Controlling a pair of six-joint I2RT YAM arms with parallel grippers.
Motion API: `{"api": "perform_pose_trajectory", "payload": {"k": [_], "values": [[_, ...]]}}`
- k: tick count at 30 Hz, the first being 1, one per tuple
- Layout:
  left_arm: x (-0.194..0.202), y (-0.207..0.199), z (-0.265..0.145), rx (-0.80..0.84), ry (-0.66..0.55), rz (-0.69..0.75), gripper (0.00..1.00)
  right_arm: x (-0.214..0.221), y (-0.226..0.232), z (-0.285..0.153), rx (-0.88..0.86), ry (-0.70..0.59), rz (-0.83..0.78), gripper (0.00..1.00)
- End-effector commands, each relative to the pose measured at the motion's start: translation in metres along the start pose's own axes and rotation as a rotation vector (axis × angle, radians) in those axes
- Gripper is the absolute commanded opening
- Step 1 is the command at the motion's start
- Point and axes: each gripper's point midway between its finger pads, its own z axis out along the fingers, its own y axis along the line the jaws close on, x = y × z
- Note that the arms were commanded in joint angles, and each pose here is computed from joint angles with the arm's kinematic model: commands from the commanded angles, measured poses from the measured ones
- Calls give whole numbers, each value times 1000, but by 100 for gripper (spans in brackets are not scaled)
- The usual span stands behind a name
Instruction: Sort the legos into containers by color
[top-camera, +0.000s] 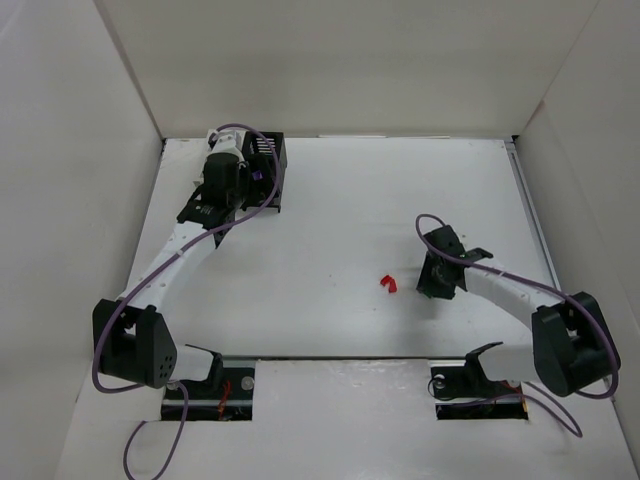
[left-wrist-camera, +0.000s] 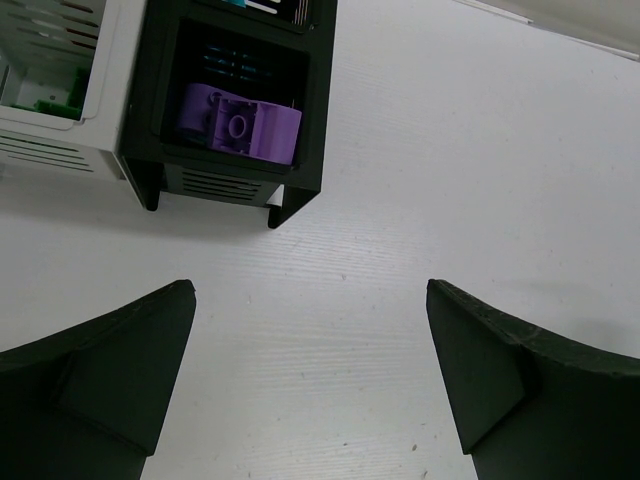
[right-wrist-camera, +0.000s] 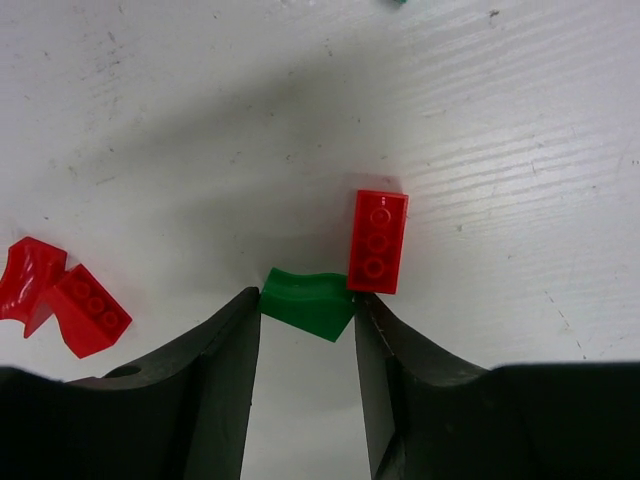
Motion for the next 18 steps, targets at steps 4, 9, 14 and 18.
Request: {"api": "perform_pose_trajectory", "payload": {"k": [4, 9, 14, 18], "values": [[-16, -11, -11, 44, -58, -2, 100, -15, 21, -8, -44, -52, -32, 39], [-1, -36, -15, 209, -4, 25, 100, -40, 66, -46, -237, -192, -202, 39], [19, -85, -27, 518, 91, 32, 100, -61, 145, -131, -694, -501, -654, 39], [51, -127, -43, 763, 231, -4, 100, -53, 177, -181, -841, -659, -910, 39]]}}
